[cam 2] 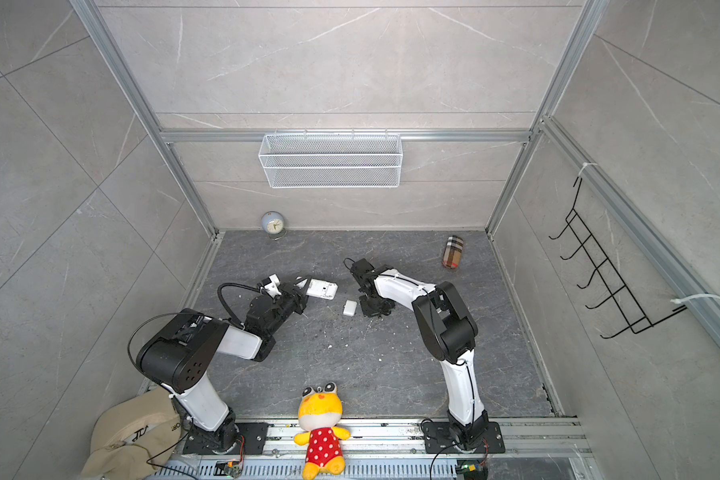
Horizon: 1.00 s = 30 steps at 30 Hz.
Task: Load the batteries into the remote control
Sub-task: 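Lift the gold-and-black battery with the right gripper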
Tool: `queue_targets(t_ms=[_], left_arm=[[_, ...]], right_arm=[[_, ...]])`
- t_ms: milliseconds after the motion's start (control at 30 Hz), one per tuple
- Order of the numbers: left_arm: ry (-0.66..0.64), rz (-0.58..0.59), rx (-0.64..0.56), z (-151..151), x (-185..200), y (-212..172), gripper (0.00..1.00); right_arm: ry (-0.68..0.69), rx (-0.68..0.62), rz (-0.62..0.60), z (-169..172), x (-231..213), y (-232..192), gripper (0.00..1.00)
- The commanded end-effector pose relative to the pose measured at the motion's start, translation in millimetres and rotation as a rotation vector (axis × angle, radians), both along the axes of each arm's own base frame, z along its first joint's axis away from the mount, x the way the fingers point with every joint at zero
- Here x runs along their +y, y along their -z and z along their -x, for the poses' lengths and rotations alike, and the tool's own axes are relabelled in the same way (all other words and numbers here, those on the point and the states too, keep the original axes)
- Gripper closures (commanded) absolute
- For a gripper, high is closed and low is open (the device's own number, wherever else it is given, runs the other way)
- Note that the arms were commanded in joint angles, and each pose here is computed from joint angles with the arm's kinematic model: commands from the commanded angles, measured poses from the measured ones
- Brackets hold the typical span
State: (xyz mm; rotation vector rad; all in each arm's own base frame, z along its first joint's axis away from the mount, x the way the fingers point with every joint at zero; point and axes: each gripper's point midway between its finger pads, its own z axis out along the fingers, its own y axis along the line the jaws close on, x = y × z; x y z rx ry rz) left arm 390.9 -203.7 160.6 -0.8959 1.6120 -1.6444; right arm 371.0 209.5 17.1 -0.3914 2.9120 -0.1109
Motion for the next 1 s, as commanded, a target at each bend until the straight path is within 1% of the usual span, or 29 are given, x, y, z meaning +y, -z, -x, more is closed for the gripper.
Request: queue_targets(t_ms=[0, 267, 500, 600, 733, 967], left_arm=[[-0.016, 0.015, -0.088, -3.1, 1.2, -25.0, 0.94], [-0.014, 0.016, -0.102, -4.0, 0.5, -29.7, 0.94], [-0.014, 0.017, -0.113, -2.0, 1.0, -34.5, 0.94], [-0.014, 0.015, -0.115, -1.3, 1.6, -34.8, 0.94], [-0.016, 0.011, -0.11, -1.5, 1.9, -32.0, 0.94], [-0.022, 0.018, -0.11, -7.6, -0.1, -33.0, 0.94]], right_arm=[[0.018, 0.052, 0.044, 10.4, -6.4, 16.7, 0.81], [0.021, 0.059, -0.01, 10.5, 2.7, 11.3, 0.82], [0.05, 0.08, 0.002, 12.3, -0.2, 18.6, 0.84], [0.058, 0.053, -0.027, 12.1, 1.5, 14.0, 0.84], [0.058, -0.001, -0.084, 7.7, 7.5, -2.1, 0.84], [0.079, -0.077, -0.114, 1.2, 6.8, -28.1, 0.84]])
